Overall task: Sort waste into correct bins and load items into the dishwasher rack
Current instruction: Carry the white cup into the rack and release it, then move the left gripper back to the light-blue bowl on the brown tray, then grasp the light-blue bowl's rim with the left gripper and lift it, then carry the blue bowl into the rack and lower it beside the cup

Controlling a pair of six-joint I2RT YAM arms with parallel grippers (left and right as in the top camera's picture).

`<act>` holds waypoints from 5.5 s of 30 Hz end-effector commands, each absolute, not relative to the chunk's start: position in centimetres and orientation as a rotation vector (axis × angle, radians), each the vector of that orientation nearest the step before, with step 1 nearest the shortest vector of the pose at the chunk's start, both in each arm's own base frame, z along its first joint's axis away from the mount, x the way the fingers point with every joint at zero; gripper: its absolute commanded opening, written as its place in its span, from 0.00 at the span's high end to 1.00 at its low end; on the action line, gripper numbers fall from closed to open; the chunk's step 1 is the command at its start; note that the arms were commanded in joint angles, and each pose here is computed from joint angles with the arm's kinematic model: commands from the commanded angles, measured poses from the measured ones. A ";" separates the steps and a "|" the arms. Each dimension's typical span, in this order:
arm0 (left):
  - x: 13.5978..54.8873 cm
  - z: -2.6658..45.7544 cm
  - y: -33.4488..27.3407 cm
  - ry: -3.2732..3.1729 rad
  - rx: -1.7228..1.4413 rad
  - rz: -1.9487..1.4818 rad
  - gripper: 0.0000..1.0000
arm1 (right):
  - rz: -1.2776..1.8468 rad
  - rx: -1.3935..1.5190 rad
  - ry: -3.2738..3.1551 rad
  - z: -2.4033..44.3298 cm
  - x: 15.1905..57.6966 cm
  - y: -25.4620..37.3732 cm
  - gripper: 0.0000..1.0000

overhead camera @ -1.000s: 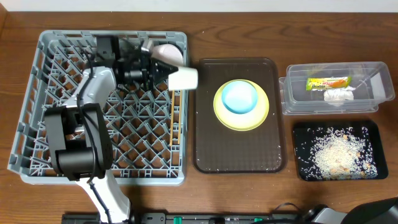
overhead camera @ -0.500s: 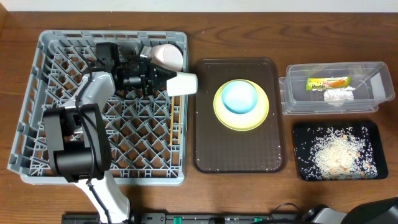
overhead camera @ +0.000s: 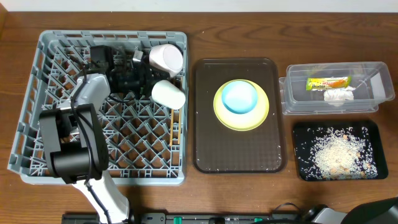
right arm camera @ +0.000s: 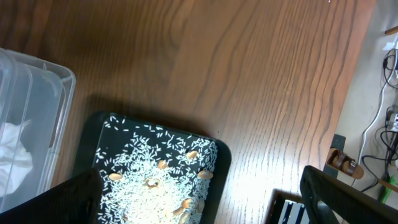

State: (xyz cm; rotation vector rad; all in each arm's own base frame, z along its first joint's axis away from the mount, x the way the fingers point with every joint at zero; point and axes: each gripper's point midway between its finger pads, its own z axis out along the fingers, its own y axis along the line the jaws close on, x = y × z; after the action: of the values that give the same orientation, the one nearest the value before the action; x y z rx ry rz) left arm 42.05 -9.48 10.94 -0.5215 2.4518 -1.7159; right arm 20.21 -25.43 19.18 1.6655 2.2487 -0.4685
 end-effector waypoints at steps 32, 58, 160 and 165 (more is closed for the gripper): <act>34.0 26.1 -13.9 2.399 -0.023 -0.623 0.83 | -0.480 1.689 2.220 19.4 19.9 -25.6 0.01; 36.9 8.5 -38.0 2.252 0.599 -0.340 0.51 | -0.480 1.689 2.220 19.4 19.9 -25.6 0.01; 30.0 19.3 -10.2 2.219 -0.584 -2.164 0.94 | -0.481 1.689 2.220 19.4 19.9 -25.6 0.01; 30.0 19.2 -10.2 2.227 -0.594 -2.159 0.94 | -0.481 1.689 2.220 19.4 19.9 -25.6 0.01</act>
State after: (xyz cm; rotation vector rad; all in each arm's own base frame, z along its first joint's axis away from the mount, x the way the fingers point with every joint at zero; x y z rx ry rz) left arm 30.08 -10.25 19.16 -0.5842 2.2396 -2.1374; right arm 20.21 -25.43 19.16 1.6656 2.2490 -0.4685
